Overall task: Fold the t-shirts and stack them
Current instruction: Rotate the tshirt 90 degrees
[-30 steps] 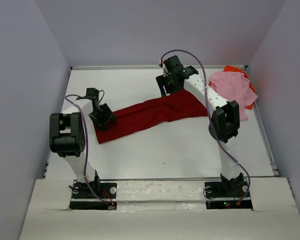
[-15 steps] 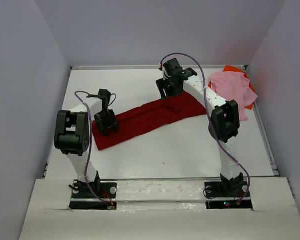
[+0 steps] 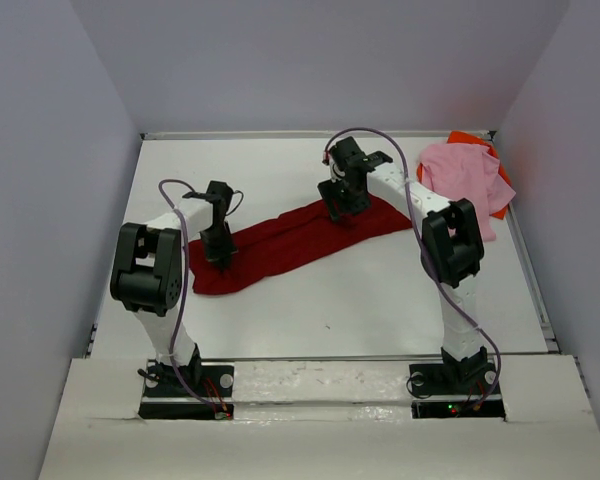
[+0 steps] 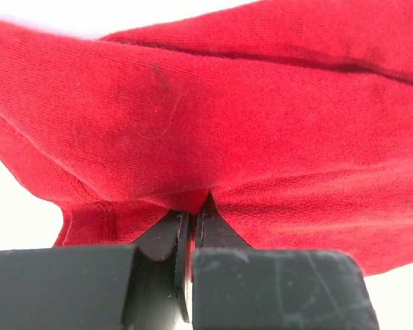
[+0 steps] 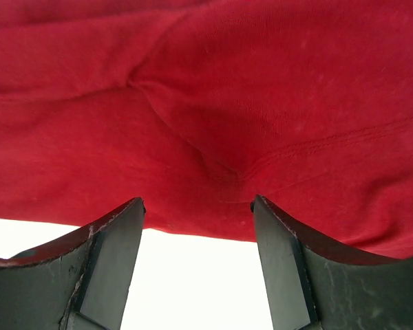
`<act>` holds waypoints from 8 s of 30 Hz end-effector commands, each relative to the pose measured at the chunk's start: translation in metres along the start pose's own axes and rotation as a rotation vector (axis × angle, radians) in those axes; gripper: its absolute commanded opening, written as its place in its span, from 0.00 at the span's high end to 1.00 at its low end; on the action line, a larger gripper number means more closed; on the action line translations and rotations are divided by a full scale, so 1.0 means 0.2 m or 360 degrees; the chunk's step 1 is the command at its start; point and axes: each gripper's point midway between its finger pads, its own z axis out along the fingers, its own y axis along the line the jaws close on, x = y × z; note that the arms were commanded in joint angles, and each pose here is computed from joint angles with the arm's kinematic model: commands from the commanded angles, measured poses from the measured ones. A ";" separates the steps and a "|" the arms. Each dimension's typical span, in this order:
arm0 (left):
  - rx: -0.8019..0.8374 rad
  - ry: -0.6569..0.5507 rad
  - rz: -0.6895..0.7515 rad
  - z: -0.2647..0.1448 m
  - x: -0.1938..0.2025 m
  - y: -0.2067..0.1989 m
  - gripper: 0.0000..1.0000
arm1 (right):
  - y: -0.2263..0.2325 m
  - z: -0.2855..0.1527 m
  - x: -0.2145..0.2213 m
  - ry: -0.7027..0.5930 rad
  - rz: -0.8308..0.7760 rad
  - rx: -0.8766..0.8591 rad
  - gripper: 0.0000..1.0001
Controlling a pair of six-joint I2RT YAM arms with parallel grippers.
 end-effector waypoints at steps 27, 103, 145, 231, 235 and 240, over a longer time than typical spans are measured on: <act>-0.0079 0.0429 0.0137 0.07 0.46 0.04 0.97 | -0.04 0.16 -0.10 -0.0095 0.0042 -0.0024 0.38; 0.0497 0.0336 0.0022 -0.10 0.46 -0.28 0.96 | 0.21 0.09 -0.12 -0.0716 0.2115 -0.0968 0.34; 0.0496 0.0412 -0.0005 -0.10 0.65 -0.18 0.96 | 0.15 0.16 -0.65 -0.0782 0.1923 -0.1067 0.29; 0.1245 -0.0002 -0.0511 -0.33 0.23 -0.72 0.08 | -0.14 0.26 -0.22 -0.0257 0.1538 -0.1002 0.35; 0.1145 -0.0005 -0.0493 -0.24 0.21 -0.71 0.09 | -0.14 0.25 -0.21 -0.0257 0.1541 -0.0997 0.35; 0.0845 -0.0040 -0.0449 -0.08 0.18 -0.62 0.09 | -0.16 0.23 -0.23 -0.0304 0.1530 -0.1016 0.35</act>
